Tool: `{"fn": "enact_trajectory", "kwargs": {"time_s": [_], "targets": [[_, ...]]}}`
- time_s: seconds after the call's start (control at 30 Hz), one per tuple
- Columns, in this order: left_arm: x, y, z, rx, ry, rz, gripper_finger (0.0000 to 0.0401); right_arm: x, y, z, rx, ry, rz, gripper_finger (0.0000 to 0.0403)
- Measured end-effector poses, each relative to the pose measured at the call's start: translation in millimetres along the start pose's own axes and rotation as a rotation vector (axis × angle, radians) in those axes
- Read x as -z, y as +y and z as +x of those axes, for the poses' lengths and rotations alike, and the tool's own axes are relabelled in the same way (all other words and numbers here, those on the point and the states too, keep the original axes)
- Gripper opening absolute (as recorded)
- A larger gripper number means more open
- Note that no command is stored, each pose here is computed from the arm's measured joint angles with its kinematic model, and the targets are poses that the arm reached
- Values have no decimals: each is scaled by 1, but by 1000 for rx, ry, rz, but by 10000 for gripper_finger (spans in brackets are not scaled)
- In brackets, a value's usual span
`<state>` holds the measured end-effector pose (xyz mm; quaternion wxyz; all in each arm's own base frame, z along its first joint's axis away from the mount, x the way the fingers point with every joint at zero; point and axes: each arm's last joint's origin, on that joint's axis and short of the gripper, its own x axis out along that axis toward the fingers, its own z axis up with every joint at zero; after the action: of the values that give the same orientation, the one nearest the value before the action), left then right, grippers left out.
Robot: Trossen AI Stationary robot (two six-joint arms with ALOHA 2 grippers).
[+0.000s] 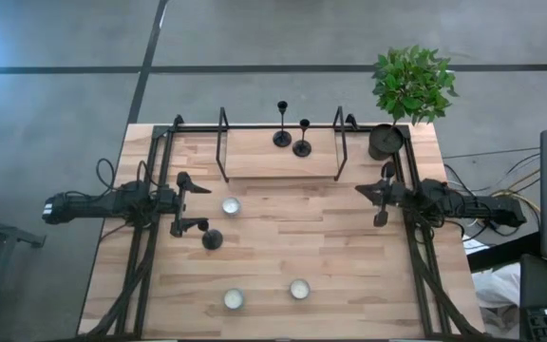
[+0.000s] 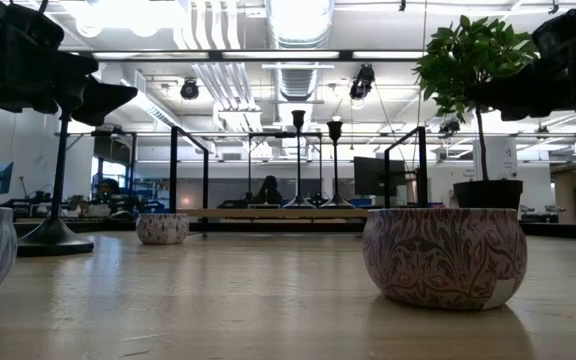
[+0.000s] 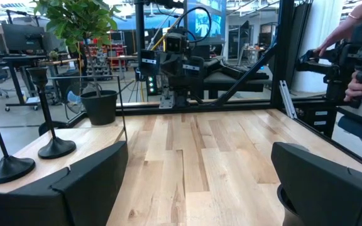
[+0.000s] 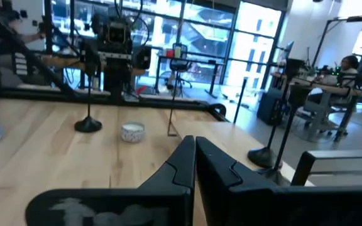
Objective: Pick & Place candle stick holders
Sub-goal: Put the black candle holder on the shelf
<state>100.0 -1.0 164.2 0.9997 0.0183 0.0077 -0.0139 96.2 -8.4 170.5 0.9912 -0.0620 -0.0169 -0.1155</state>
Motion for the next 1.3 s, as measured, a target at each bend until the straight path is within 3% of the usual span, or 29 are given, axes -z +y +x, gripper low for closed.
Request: {"fn": "enact_trajectory", "kwargs": {"time_s": [0.4,1.3], "targets": [[0,0,0,-1,0,0,399,7,2,5,-8,84,90,8],[0,0,0,1,0,0,399,11,3,8,-12,129,51,9]]}}
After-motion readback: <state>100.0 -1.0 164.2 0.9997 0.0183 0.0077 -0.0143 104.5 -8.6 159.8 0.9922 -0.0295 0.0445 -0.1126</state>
